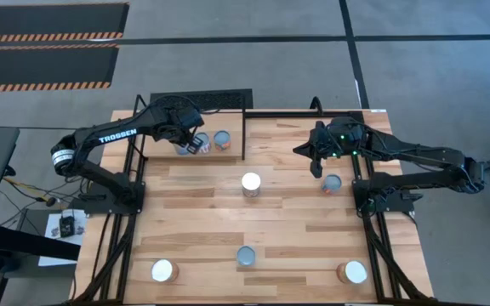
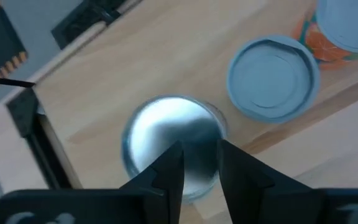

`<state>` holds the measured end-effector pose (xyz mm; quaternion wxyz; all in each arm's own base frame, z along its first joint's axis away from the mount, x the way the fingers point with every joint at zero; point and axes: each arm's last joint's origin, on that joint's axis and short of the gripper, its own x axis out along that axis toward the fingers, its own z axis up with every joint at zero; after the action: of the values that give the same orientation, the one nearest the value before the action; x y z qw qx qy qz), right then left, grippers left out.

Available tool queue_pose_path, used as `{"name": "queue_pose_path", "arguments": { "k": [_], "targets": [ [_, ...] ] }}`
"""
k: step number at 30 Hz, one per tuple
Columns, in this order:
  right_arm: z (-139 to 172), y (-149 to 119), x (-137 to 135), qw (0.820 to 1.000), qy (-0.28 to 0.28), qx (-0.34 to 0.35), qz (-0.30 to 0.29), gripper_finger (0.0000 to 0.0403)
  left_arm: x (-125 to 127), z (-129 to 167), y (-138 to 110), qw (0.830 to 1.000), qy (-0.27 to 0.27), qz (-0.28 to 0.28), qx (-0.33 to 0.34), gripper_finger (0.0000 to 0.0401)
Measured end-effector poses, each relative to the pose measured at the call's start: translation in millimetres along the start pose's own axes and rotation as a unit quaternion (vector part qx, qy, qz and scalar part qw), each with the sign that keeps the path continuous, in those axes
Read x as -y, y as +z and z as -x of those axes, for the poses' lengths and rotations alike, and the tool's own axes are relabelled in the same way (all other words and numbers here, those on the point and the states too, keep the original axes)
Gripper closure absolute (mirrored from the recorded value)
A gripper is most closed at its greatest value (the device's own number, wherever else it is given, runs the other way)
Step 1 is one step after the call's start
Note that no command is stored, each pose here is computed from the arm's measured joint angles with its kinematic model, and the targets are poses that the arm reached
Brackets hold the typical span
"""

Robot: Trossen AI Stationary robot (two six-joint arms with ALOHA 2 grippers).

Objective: Pick and place cans onto a shelf
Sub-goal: Put the top large canned peaches on the shelf, then put the left large canned corn on the shelf

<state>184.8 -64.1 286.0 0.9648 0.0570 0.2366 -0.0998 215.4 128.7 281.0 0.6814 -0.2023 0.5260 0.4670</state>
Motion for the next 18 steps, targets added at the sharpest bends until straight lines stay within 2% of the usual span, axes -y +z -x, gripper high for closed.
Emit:
{"name": "queue_pose_path", "arguments": {
  "k": [5, 10, 13, 18],
  "targets": [
    [0, 1, 0, 1.0, 0.0, 0.007, 0.001, 0.039, -4, 14, -6, 1.0, -0.002, 0.0, 0.025, 0.0337],
    [0, 3, 0, 1.0, 0.0, 0.015, 0.002, 0.039, 3, 43, -24, 0.996, -0.068, -0.007, 0.057, 0.038],
    [0, 3, 0, 1.0, 0.001, 0.014, 0.005, 0.0391, 20, 61, -42, 0.99, -0.117, -0.026, 0.07, 0.0397],
    [0, 3, 0, 1.0, 0.003, 0.014, 0.024, 0.039, 61, 82, -81, 0.981, -0.175, -0.059, 0.06, 0.0399]
  ]
}}
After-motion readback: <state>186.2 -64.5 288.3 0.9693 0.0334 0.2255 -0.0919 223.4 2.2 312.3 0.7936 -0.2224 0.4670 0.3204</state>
